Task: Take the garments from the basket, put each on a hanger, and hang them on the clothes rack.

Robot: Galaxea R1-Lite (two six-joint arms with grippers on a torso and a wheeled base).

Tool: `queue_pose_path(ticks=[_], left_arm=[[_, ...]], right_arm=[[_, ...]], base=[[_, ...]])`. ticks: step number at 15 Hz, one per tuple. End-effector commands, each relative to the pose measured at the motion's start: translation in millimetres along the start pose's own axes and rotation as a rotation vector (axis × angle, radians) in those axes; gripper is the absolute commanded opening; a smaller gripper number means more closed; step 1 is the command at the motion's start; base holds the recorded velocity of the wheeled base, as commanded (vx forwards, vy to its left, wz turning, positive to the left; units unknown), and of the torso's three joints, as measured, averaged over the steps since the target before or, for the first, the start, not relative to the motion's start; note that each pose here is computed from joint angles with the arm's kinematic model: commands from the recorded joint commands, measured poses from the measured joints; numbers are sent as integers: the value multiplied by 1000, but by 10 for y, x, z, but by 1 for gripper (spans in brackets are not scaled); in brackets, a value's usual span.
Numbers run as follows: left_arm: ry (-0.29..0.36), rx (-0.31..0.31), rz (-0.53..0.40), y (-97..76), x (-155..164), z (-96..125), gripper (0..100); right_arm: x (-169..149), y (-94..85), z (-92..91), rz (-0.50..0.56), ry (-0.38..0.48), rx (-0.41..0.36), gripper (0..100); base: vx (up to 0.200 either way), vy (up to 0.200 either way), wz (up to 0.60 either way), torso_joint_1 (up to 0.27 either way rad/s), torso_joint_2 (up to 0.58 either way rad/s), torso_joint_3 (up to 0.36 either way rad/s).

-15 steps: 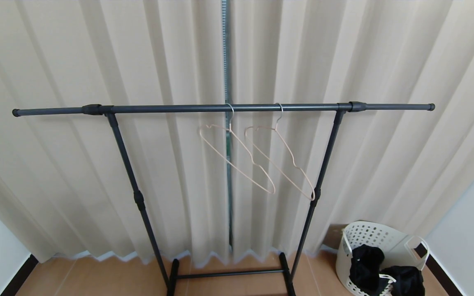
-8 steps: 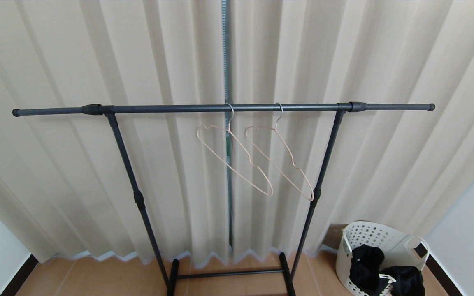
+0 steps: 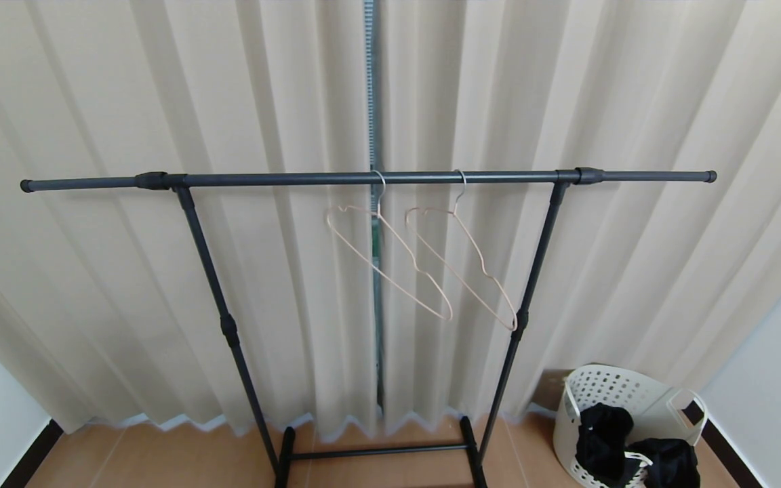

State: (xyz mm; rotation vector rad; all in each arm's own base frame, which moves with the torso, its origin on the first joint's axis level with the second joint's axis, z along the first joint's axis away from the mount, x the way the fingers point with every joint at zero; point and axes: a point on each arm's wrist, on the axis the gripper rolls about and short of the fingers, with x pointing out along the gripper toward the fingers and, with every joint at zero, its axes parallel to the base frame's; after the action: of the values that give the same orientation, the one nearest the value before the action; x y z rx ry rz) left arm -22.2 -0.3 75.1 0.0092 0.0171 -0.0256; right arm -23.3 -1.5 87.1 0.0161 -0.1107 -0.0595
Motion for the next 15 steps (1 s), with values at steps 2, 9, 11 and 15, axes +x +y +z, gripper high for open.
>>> queue_pose_path(ticks=[2, 9, 11, 15], left_arm=[[1, 0, 1, 0, 1, 1, 100], [1, 0, 1, 0, 1, 1, 100], [1, 0, 1, 0, 1, 1, 100], [1, -5, 4, 1, 1, 1, 100]], right_arm=[[0, 0, 0, -1, 0, 2, 100], [2, -1, 1, -3, 1, 0, 100], [2, -1, 1, -3, 1, 0, 100], [2, -1, 1, -3, 1, 1, 100]], base=[[0, 0, 0, 0, 0, 0], [0, 0, 0, 0, 0, 0], [0, 0, 0, 0, 0, 0], [0, 0, 0, 0, 0, 0]])
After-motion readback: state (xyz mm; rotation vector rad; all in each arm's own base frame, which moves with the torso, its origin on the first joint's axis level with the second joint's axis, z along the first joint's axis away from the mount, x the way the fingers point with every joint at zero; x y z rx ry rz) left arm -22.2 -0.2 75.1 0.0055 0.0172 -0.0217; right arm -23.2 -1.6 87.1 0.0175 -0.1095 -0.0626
